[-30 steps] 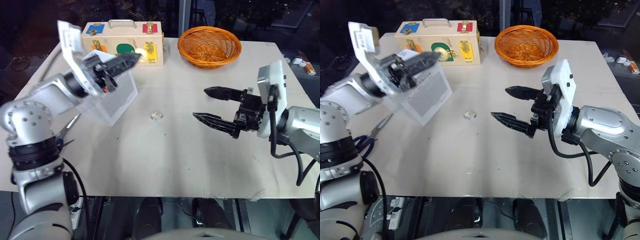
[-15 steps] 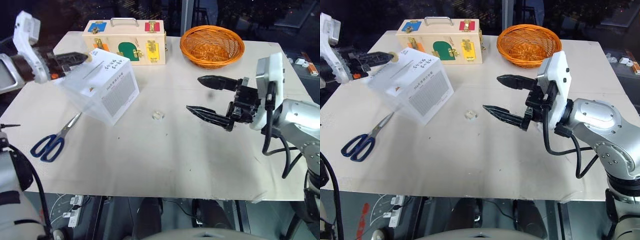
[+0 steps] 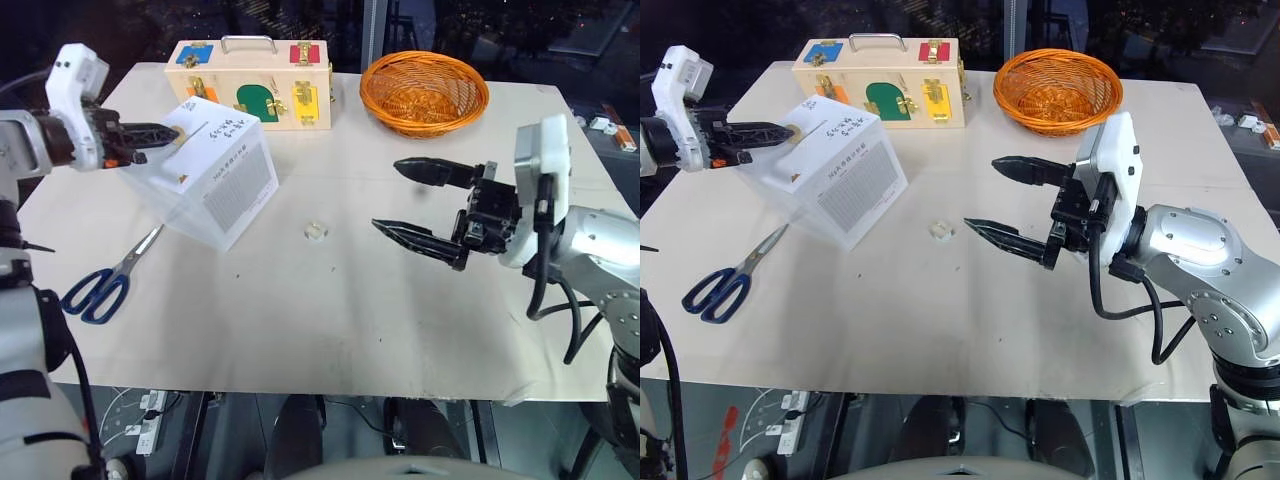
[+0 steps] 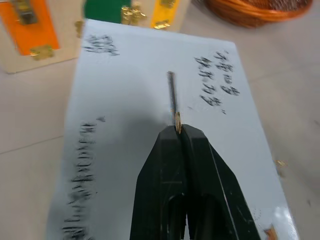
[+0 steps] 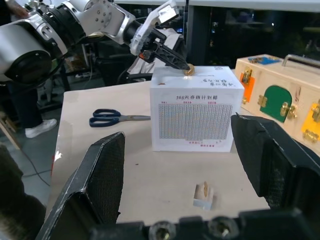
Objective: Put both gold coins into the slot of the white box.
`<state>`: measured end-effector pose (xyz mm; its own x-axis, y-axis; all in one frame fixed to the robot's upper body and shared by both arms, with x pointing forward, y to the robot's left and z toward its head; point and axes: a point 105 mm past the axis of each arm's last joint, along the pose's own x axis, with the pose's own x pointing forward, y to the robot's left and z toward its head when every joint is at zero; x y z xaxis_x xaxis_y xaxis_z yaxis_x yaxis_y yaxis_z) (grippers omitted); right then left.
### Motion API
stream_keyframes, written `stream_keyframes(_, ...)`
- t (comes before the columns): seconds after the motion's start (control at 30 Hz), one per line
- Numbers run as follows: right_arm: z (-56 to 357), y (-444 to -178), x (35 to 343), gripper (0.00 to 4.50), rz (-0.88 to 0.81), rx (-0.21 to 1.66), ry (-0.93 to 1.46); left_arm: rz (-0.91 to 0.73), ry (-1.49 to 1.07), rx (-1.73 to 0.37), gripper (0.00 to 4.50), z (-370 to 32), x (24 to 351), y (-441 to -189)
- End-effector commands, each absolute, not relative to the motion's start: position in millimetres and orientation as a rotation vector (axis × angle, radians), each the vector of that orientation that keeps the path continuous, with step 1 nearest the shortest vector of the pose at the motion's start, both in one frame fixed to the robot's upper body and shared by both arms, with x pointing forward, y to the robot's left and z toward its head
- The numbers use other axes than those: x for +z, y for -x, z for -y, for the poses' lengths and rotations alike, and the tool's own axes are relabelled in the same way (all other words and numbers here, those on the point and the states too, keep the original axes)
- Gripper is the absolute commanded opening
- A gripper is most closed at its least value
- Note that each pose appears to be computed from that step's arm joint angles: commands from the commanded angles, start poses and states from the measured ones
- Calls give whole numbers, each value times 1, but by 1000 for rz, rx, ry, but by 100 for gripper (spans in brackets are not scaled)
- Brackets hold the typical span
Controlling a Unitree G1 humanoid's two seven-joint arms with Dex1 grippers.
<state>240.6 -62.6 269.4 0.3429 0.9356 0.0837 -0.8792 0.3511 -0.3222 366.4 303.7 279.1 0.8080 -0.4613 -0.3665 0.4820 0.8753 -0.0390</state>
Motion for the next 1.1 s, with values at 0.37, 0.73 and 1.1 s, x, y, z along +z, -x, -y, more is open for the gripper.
stream_keyframes(0.37, 62, -235, 278, 370, 337, 1193, 256, -289, -163, -520, 0, -298, 297, -375)
stream_keyframes(0.73, 37, -267, 242, 375, 195, 1136, 220, -42, -167, -677, 260, -272, 333, -336)
stream_keyframes(1.1, -30, -339, 166, 349, -79, 1028, 193, -48, -253, -1011, 269, -209, 265, -246)
